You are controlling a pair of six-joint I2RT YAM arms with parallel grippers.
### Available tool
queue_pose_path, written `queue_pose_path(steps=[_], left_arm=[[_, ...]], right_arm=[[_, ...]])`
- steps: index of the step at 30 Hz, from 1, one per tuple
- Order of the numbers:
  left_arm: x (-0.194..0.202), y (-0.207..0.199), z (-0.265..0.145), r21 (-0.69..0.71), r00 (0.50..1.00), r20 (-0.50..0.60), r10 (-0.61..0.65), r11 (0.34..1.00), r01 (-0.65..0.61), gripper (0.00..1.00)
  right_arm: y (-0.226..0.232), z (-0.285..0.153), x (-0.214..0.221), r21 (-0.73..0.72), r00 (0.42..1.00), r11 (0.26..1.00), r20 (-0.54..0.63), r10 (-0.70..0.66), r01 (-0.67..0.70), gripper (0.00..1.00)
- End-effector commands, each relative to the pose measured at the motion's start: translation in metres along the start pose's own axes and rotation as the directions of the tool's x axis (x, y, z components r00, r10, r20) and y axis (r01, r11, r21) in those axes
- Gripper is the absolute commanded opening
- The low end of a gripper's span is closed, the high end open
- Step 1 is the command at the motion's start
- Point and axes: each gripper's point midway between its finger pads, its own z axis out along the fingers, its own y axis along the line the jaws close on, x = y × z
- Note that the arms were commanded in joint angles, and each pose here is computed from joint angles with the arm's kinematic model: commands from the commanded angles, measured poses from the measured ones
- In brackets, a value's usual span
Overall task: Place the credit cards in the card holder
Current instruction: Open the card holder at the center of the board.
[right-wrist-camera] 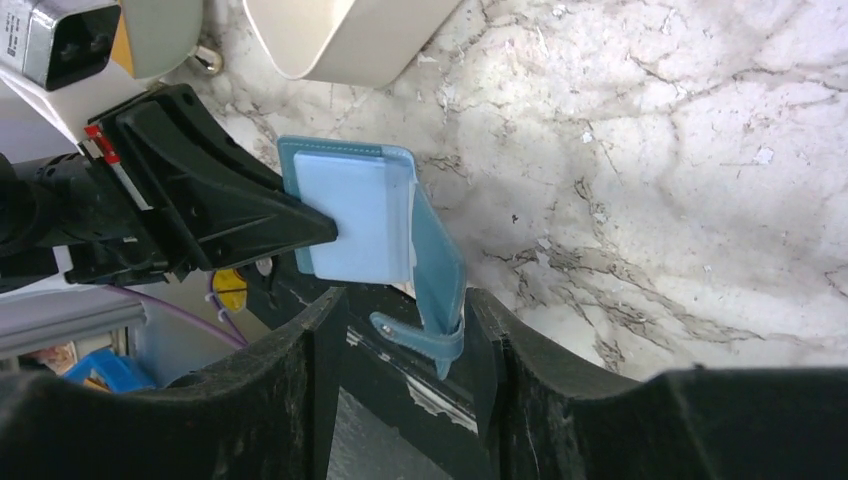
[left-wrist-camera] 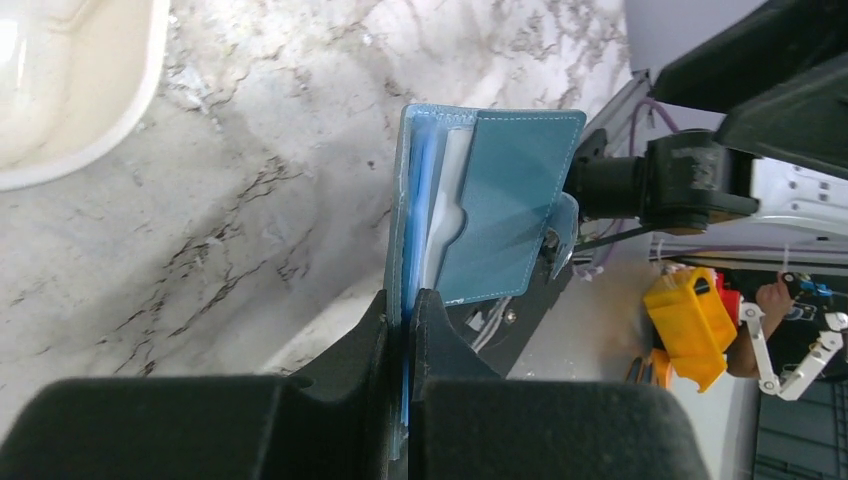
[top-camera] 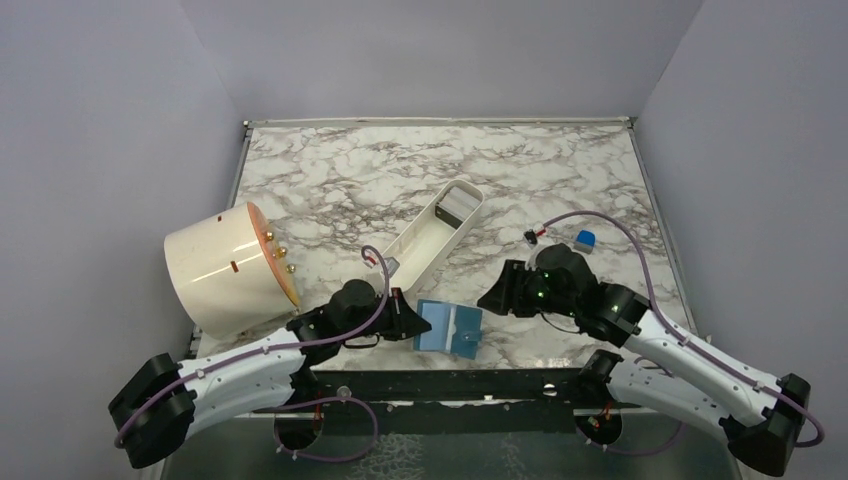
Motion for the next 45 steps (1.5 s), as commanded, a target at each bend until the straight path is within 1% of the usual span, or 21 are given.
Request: queue_pose_path(steps=[1,4,9,11,13,17,18,20,24,27,28,31,33,35,37,38,41,42,43,44,45], left_arm=[[-0.010,0.001,0.009,-0.021,0.999,0.035,-0.021,1.000,0.022,0.00],[-0.009,0.003,0.012,-0.030,0.999,0.033,-0.031,0.999,0.032,0.00],[-0.006,0.011,0.013,-0.056,0.998,0.029,-0.058,0.997,0.059,0.00],[-0.004,0.013,0.013,-0.056,0.997,0.027,-0.071,0.996,0.072,0.02],[-0.002,0.014,0.012,-0.055,0.997,0.027,-0.079,0.995,0.080,0.05],[0.000,0.016,0.010,-0.054,0.996,0.023,-0.081,0.995,0.082,0.13],[0.002,0.017,0.009,-0.056,0.996,0.019,-0.085,0.995,0.086,0.14],[0.006,0.019,0.008,-0.055,0.995,0.013,-0.101,0.993,0.101,0.17],[0.011,0.023,0.004,-0.044,0.994,0.012,-0.113,0.993,0.114,0.27],[0.012,0.023,0.002,-0.028,0.994,0.018,-0.112,0.993,0.113,0.31],[0.012,0.023,0.002,-0.027,0.994,0.020,-0.112,0.993,0.112,0.31],[0.013,0.024,0.002,-0.031,0.994,0.017,-0.104,0.994,0.104,0.21],[0.013,0.023,0.002,-0.025,0.995,0.012,-0.095,0.995,0.095,0.18],[0.012,0.020,0.002,-0.012,0.996,0.014,-0.089,0.996,0.089,0.20],[0.011,0.016,0.001,0.004,0.997,0.017,-0.081,0.997,0.081,0.30],[0.010,0.015,0.000,0.012,0.997,0.020,-0.079,0.997,0.079,0.31],[0.008,0.011,-0.002,0.032,0.996,0.031,-0.078,0.997,0.077,0.29],[0.009,0.011,-0.002,0.035,0.996,0.034,-0.081,0.996,0.080,0.27],[0.009,0.012,-0.003,0.038,0.996,0.038,-0.085,0.996,0.084,0.21],[0.009,0.012,-0.003,0.040,0.995,0.038,-0.088,0.995,0.086,0.15],[0.010,0.013,-0.003,0.043,0.995,0.039,-0.091,0.995,0.089,0.06]], right_arm=[[0.009,0.005,0.009,-0.043,0.998,0.998,-0.051,0.036,-0.038,0.47],[0.022,0.018,0.014,-0.109,0.996,0.992,-0.075,0.055,-0.063,0.47],[0.029,0.045,0.032,-0.117,0.992,0.992,-0.122,0.040,-0.055,0.48],[0.029,0.057,0.039,-0.105,0.990,0.994,-0.138,0.017,-0.032,0.47],[0.023,0.072,0.049,-0.075,0.987,0.997,-0.163,0.000,-0.013,0.44],[0.008,0.094,0.063,-0.042,0.981,0.999,-0.191,-0.029,0.021,0.26],[0.001,0.098,0.066,-0.023,0.981,0.999,-0.193,-0.028,0.024,0.23],[-0.013,0.102,0.075,0.005,0.980,1.000,-0.199,-0.023,0.024,0.20],[-0.027,0.104,0.091,-0.002,0.975,1.000,-0.221,-0.019,0.019,0.20],[-0.035,0.105,0.093,0.028,0.974,0.999,-0.225,-0.018,0.025,0.20],[-0.036,0.105,0.094,0.034,0.974,0.999,-0.224,-0.019,0.027,0.20],[-0.035,0.105,0.093,0.025,0.975,0.999,-0.221,-0.021,0.028,0.20],[-0.033,0.106,0.093,0.017,0.975,0.999,-0.223,-0.023,0.028,0.20],[-0.034,0.106,0.093,0.020,0.975,0.999,-0.222,-0.023,0.028,0.19],[-0.039,0.107,0.094,0.037,0.976,0.999,-0.219,-0.021,0.030,0.19],[-0.042,0.107,0.095,0.048,0.975,0.998,-0.219,-0.021,0.032,0.19],[-0.051,0.109,0.098,0.074,0.975,0.996,-0.220,-0.023,0.041,0.18],[-0.054,0.110,0.099,0.082,0.975,0.996,-0.219,-0.025,0.044,0.17],[-0.057,0.110,0.100,0.094,0.976,0.995,-0.217,-0.024,0.045,0.17],[-0.059,0.111,0.100,0.102,0.976,0.994,-0.217,-0.025,0.048,0.17],[-0.061,0.111,0.101,0.104,0.976,0.993,-0.215,-0.029,0.053,0.17]])
